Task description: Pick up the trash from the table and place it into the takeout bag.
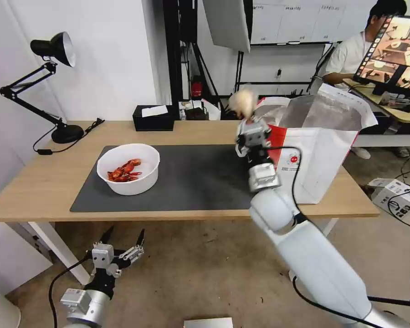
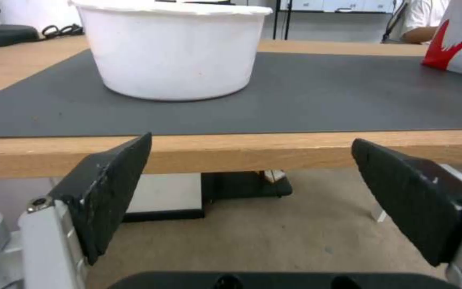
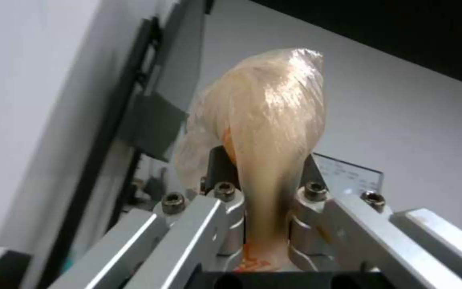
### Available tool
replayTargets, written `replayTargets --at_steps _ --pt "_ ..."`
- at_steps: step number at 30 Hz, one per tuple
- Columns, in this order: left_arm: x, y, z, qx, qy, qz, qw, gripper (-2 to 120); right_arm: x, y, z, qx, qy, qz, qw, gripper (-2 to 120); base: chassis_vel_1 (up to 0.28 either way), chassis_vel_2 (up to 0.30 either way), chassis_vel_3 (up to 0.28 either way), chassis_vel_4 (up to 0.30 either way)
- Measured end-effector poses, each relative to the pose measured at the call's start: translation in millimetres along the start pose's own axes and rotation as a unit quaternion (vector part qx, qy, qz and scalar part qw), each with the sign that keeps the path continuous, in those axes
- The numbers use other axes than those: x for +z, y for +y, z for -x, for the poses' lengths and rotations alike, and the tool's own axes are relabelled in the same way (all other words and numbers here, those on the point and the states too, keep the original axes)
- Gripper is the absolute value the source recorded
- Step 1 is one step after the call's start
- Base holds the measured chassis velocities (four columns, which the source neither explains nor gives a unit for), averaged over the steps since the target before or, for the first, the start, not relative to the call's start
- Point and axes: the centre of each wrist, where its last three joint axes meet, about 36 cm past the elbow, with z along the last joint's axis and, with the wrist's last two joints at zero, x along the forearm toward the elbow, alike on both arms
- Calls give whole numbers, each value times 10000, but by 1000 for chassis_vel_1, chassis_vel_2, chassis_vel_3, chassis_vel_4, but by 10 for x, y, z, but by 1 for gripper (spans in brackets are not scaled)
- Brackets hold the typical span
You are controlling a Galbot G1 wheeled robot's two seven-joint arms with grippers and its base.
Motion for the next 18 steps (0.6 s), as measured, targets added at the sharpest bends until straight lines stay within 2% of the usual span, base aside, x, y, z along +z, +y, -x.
replayTargets --at_steps 5,9,14,16,18 --pt "8 2 12 1 -2 2 10000 100 -25 -183 65 440 379 -111 9983 7 0 0 0 0" --pt "17 0 19 6 5 -2 10000 100 -2 -254 77 552 534 -143 9969 7 0 0 0 0" --pt "21 -10 32 25 0 -18 10000 100 16 -329 57 549 1099 -103 9924 7 0 0 0 0" --pt "18 -8 35 24 -3 -19 10000 100 -15 -344 42 487 1341 69 9898 18 0 0 0 0" --pt "17 -6 36 25 -2 -19 10000 100 -23 -348 42 481 1406 123 9888 21 0 0 0 0"
